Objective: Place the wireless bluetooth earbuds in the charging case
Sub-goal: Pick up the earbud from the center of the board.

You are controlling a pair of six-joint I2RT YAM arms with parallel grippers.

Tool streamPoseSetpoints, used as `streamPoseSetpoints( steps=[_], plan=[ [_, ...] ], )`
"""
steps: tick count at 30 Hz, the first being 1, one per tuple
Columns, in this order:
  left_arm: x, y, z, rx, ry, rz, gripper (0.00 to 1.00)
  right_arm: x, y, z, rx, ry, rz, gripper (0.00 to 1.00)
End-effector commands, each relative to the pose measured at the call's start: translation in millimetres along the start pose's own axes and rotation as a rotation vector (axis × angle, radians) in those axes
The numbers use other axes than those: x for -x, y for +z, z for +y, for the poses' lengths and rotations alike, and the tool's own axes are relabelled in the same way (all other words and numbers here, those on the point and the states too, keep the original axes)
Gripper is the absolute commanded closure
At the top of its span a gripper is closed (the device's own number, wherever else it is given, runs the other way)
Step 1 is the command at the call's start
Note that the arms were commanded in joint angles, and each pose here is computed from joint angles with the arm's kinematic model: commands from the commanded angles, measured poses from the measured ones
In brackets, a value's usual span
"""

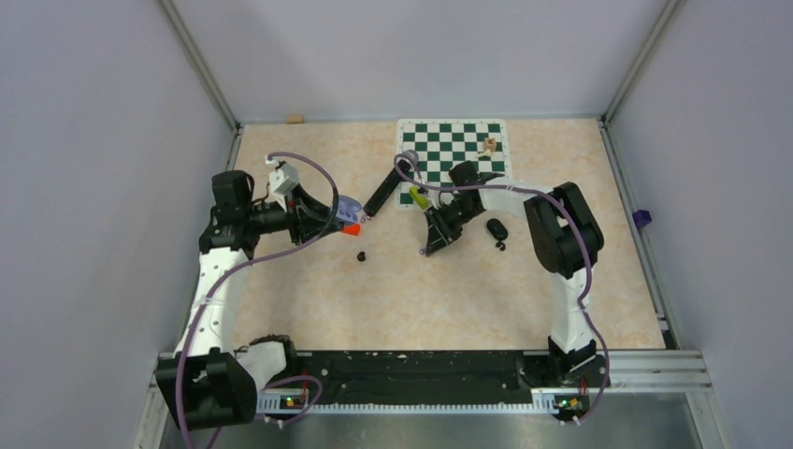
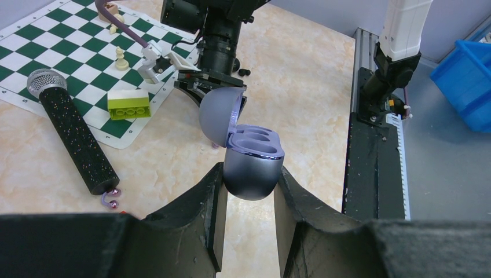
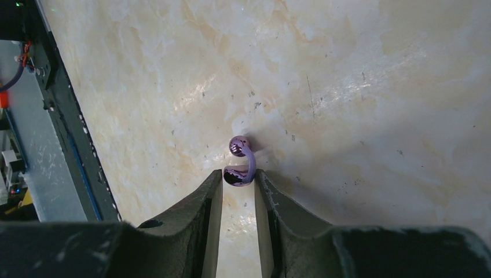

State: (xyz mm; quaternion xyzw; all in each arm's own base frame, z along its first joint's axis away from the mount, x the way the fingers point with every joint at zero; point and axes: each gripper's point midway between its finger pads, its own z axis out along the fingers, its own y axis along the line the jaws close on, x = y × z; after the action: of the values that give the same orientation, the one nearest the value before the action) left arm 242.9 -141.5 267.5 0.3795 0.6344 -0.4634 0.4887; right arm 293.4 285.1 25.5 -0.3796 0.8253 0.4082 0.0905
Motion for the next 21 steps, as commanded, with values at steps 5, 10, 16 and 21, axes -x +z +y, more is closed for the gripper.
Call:
streamPoseSetpoints(
  steps=[5,10,16,21],
  plan=[
    [10.2,-1.8,-7.1,-0.027,0.061,-0.024,0.98,-2.7,0.7,-0.3,0.026,0.022,0.005,0.76],
    [9.8,-1.7,-7.2,-0.029,0.059,-0.024,0.98,3.7,-1.9,-4.5,0.023,0.05,-0.037,0.77],
    [9.5,-1.6,-6.8,-0.031,0.058,-0.024,0.98,10.3,-1.2,-9.7,0.011,0.077,-0.076,0.7],
    [9.4,-1.5,-6.8,-0.032,0.056,-0.024,0.98,12.1,1.0,-9.0,0.036,0.102,-0.086,0.68]
  ],
)
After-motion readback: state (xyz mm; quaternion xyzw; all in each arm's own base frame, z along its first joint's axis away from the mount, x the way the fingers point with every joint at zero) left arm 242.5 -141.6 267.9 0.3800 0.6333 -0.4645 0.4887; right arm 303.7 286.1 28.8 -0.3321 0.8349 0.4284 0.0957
